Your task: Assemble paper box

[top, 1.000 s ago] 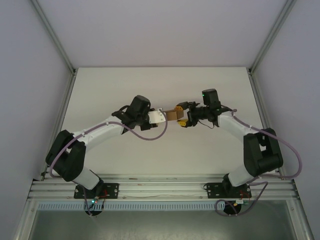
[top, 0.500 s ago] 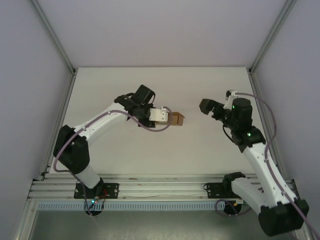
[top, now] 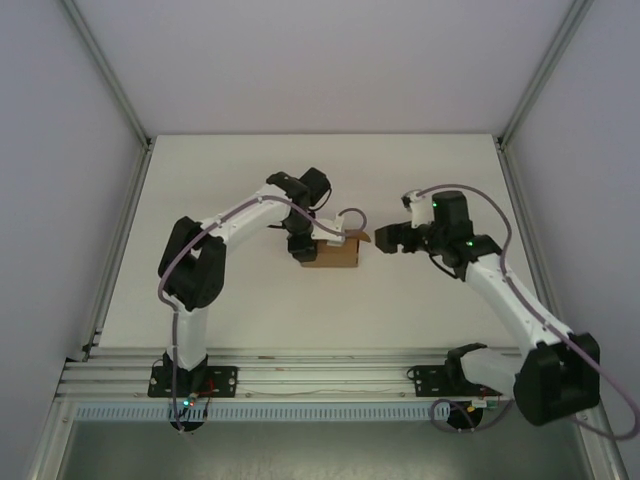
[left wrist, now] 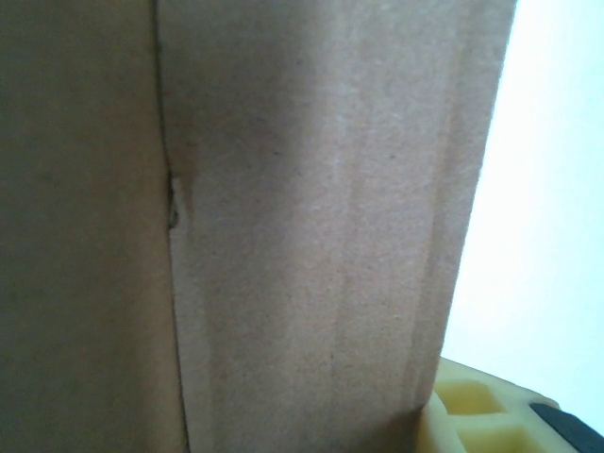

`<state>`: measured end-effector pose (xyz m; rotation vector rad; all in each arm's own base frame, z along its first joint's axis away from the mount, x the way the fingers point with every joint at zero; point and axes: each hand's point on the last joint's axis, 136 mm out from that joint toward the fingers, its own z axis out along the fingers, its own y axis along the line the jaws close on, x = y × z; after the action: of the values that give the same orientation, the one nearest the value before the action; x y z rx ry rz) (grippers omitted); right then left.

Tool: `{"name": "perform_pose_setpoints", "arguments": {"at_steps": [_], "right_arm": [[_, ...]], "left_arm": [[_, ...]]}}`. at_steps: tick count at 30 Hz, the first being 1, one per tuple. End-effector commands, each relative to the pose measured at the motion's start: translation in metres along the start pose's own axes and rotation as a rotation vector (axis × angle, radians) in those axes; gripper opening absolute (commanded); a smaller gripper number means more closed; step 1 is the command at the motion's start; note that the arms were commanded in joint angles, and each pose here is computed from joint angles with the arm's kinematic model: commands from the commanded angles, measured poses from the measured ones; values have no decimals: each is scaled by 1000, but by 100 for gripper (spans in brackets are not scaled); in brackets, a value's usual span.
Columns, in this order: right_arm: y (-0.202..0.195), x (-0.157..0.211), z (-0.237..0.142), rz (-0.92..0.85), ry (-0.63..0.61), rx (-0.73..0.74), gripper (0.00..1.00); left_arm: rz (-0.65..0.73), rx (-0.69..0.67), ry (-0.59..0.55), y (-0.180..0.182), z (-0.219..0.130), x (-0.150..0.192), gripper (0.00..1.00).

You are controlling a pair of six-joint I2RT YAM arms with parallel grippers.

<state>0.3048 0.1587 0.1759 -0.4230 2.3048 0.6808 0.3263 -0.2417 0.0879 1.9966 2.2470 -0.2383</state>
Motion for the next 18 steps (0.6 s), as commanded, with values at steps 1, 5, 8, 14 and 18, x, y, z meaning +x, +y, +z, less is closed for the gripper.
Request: {"name": "perform_pose_setpoints", "arguments": {"at_steps": [1,5,8,14,18], "right_arm": [[17,-13,11,-121,11,-64,84],[15,-21,34,-151,27,-88,78],[21,-20,46,-189,62,-150,67],[24,-16,58,-212,108,-204,44],[26,-14,61,-205,135,-219,27]], "left_arm": [[-42,54,63,-7,12,8,45],[-47,59,67,-6,15,7,44],[-47,58,63,-6,15,6,44],[-54,59,60,-4,14,4,44],[-62,57,57,-3,15,2,44]]}}
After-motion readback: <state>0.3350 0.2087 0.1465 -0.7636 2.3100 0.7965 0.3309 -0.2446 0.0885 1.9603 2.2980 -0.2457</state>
